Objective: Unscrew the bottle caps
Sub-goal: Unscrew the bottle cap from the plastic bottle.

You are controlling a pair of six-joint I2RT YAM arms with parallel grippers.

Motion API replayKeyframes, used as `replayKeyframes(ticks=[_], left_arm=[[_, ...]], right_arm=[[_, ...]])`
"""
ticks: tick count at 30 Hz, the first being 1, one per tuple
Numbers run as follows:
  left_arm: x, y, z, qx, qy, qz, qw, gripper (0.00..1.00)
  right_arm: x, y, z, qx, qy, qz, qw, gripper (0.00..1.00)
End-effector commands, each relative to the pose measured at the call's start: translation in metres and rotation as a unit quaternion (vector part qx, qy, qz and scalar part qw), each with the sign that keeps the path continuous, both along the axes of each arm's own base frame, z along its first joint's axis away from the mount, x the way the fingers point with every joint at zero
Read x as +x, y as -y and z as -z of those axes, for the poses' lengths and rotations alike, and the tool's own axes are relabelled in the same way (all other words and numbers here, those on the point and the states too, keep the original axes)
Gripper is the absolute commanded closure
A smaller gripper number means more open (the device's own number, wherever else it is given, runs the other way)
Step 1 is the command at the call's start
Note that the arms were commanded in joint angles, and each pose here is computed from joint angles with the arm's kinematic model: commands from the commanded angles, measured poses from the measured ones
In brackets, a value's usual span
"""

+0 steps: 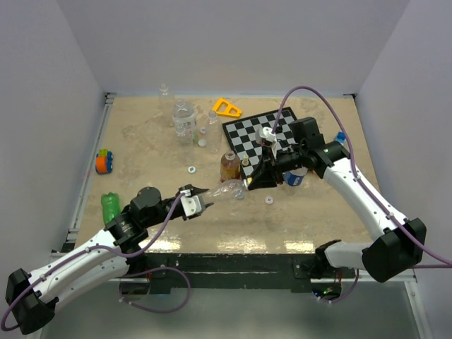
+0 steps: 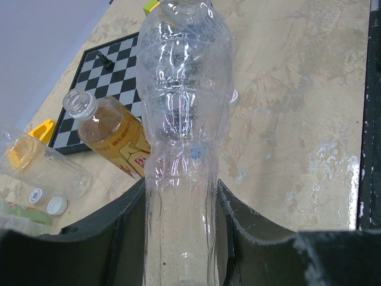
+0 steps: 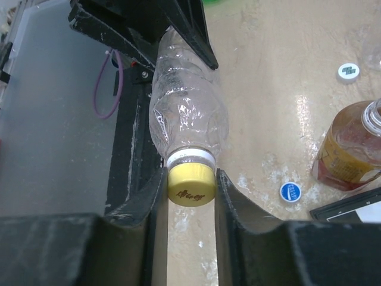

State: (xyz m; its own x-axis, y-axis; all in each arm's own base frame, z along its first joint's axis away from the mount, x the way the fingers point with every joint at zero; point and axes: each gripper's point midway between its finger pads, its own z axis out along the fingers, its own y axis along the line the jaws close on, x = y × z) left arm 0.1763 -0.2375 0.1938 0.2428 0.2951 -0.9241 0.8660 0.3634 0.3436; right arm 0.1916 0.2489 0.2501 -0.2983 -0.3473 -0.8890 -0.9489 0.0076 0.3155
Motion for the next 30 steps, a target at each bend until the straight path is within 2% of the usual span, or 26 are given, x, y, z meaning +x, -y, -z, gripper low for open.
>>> replayKeyframes(ticks=[1,2,6,10,14,18,20,24,30], left_arm=[[0.003,0.001,-0.012,-0.017,0.011,-0.005,1.000,1.00],[0.003,0.001,-0.013,-0.017,0.010,-0.006,1.000,1.00],[0.002,0.002,-0.017,-0.025,0.005,-0.006,1.000,1.00],[0.003,0.006,-0.029,-0.049,0.004,0.002,0.999,1.00],[0.002,0.016,-0.039,-0.057,-0.017,0.044,0.997,1.00],[-0.017,0.035,-0.040,-0.055,-0.056,0.140,0.987,1.00],[-0.024,0.045,-0.038,-0.045,-0.074,0.185,0.979,1.00],[-0.026,0.065,-0.044,-0.029,-0.105,0.251,0.962,1.00],[-0.002,0.077,-0.052,-0.023,-0.089,0.226,0.970,1.00]], right_arm=[[-0.014,-0.001,-0.026,0.032,0.034,-0.037,0.998,0.95],[-0.016,0.000,-0.026,0.030,0.037,-0.040,0.998,0.99],[-0.020,0.002,-0.026,0.016,0.068,-0.063,0.996,1.00],[-0.027,-0.001,-0.025,-0.020,0.171,-0.123,0.977,1.00],[-0.020,0.003,-0.040,-0.044,0.310,-0.129,0.941,1.00],[-0.010,0.021,-0.069,-0.064,0.459,-0.120,0.878,1.00],[-0.010,0.028,-0.079,-0.071,0.504,-0.120,0.852,1.00],[-0.018,0.034,-0.073,-0.077,0.530,-0.150,0.831,1.00],[-0.024,0.039,-0.067,-0.072,0.523,-0.115,0.841,1.00]])
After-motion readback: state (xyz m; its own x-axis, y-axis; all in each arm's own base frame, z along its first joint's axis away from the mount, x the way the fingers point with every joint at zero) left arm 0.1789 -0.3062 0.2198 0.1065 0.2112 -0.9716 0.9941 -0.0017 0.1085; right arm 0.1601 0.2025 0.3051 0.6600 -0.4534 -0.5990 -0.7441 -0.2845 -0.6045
